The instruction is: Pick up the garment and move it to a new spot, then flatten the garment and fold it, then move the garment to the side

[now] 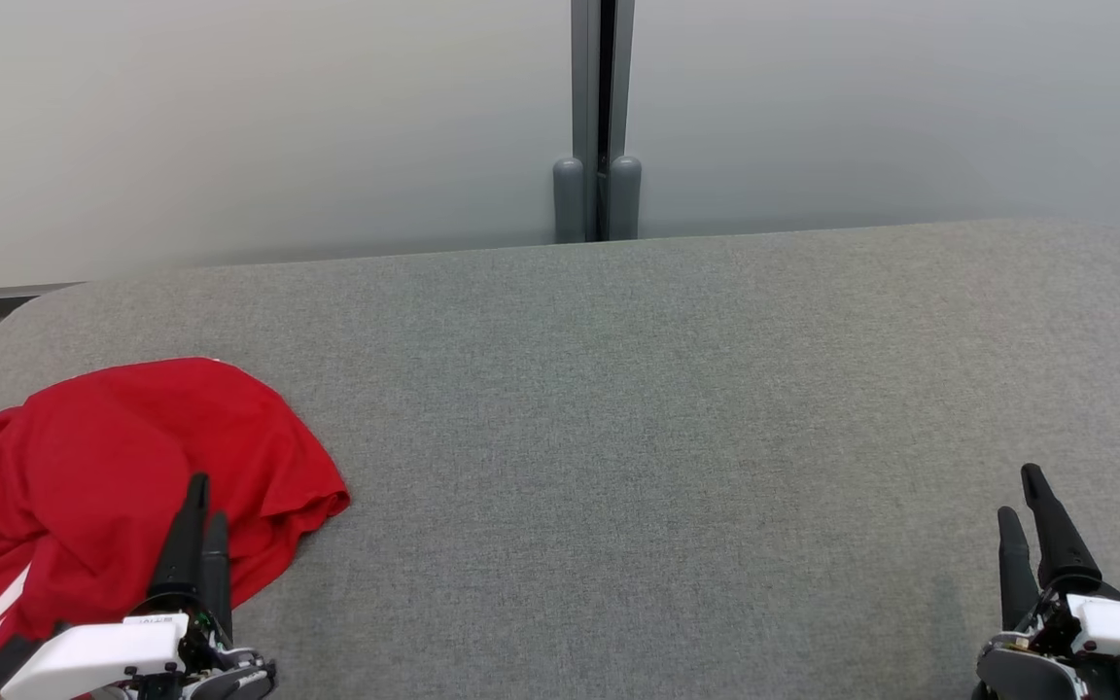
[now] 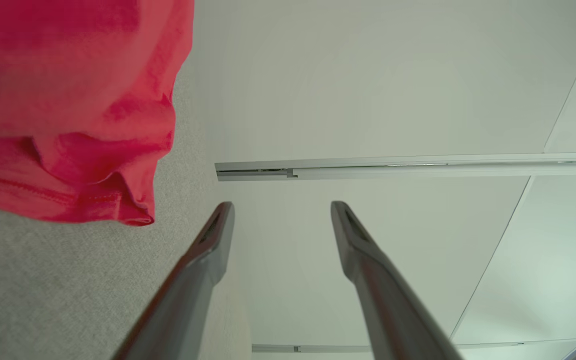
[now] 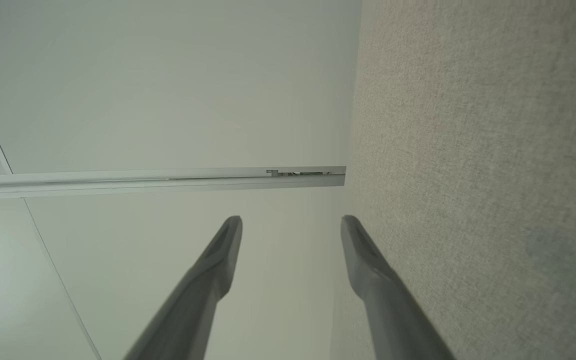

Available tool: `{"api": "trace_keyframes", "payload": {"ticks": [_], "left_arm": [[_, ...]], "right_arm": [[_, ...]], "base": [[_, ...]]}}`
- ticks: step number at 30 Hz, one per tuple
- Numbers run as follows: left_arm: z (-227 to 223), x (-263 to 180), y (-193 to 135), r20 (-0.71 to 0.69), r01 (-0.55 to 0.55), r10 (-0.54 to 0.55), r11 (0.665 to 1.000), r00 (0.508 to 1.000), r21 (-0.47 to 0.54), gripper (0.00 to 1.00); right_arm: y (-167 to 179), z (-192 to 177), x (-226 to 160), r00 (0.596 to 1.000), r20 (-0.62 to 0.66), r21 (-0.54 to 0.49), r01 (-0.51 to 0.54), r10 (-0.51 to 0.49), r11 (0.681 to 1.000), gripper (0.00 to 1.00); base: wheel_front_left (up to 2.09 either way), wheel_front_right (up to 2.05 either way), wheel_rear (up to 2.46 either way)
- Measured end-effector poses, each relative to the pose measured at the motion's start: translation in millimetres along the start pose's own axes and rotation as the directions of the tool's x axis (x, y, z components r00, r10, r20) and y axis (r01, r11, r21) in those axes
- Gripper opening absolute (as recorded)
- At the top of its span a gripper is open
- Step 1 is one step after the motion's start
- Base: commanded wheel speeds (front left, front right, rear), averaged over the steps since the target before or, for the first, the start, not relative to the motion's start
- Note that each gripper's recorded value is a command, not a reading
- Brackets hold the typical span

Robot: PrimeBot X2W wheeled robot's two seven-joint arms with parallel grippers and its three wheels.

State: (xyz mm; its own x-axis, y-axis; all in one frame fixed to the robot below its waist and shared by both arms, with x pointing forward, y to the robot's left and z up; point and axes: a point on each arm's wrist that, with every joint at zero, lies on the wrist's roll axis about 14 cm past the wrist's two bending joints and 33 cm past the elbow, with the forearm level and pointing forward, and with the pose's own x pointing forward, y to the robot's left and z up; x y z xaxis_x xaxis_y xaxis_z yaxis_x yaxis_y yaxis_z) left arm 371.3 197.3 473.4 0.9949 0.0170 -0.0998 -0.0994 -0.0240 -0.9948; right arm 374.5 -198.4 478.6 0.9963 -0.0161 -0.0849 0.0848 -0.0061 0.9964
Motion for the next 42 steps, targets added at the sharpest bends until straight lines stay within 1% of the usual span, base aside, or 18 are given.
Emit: {"api": "trace_keyframes", "payload": {"ticks": [7, 12, 15, 19, 22, 25, 27, 31, 35, 38, 40, 42], "left_arm": [[4, 1, -8, 0.031, 0.023, -0.024, 1.0, 0.999, 0.011, 1.0], [8, 2, -14, 0.055, 0.041, -0.042, 0.999, 0.998, 0.018, 1.0], [15, 2, -16, 0.08, 0.045, -0.049, 0.998, 0.996, 0.049, 1.0], [23, 2, -21, 0.111, 0.056, -0.065, 0.995, 0.992, 0.076, 1.0], [25, 2, -26, 0.122, 0.067, -0.081, 0.992, 0.989, 0.111, 1.0], [30, 2, -33, 0.139, 0.08, -0.101, 0.985, 0.985, 0.152, 1.0], [32, 3, -38, 0.144, 0.09, -0.118, 0.978, 0.983, 0.188, 1.0], [33, 5, -50, 0.148, 0.11, -0.154, 0.956, 0.977, 0.271, 1.0], [30, 5, -58, 0.141, 0.125, -0.182, 0.931, 0.973, 0.342, 1.0], [25, 5, -65, 0.125, 0.138, -0.205, 0.903, 0.971, 0.408, 1.0], [19, 5, -70, 0.107, 0.15, -0.222, 0.877, 0.969, 0.457, 1.0], [12, 5, -73, 0.085, 0.161, -0.235, 0.849, 0.968, 0.503, 1.0]], "right_arm": [[5, 4, 1, 1.0, 0.027, -0.06, -0.012, 0.014, 0.998, 1.0], [10, 9, 1, 0.999, 0.048, -0.136, -0.02, 0.027, 0.991, 1.0], [13, 15, 2, 0.997, 0.071, -0.179, -0.023, 0.036, 0.983, 1.0], [29, 16, 6, 0.994, 0.077, -0.277, -0.058, 0.082, 0.959, 1.0], [39, 15, 7, 0.991, 0.073, -0.348, -0.079, 0.111, 0.934, 1.0], [47, 11, 8, 0.989, 0.061, -0.436, -0.097, 0.137, 0.895, 1.0], [54, 9, 9, 0.986, 0.048, -0.497, -0.114, 0.158, 0.86, 1.0], [66, 3, 10, 0.98, 0.019, -0.61, -0.144, 0.196, 0.779, 1.0], [75, -4, 10, 0.975, -0.014, -0.709, -0.166, 0.222, 0.685, 1.0], [78, -7, 10, 0.972, -0.031, -0.764, -0.172, 0.231, 0.622, 1.0], [78, -9, 9, 0.972, -0.047, -0.803, -0.174, 0.23, 0.57, 1.0], [79, -12, 9, 0.97, -0.057, -0.829, -0.177, 0.234, 0.531, 1.0]], "base": [[0.0, 0.0, 0.0], [0.0, 0.0, 0.0], [0.0, 0.0, 0.0], [0.0, 0.0, 0.0], [0.0, 0.0, 0.0], [0.0, 0.0, 0.0], [0.0, 0.0, 0.0], [0.0, 0.0, 0.0], [0.0, 0.0, 0.0], [0.0, 0.0, 0.0], [0.0, 0.0, 0.0], [0.0, 0.0, 0.0]]}}
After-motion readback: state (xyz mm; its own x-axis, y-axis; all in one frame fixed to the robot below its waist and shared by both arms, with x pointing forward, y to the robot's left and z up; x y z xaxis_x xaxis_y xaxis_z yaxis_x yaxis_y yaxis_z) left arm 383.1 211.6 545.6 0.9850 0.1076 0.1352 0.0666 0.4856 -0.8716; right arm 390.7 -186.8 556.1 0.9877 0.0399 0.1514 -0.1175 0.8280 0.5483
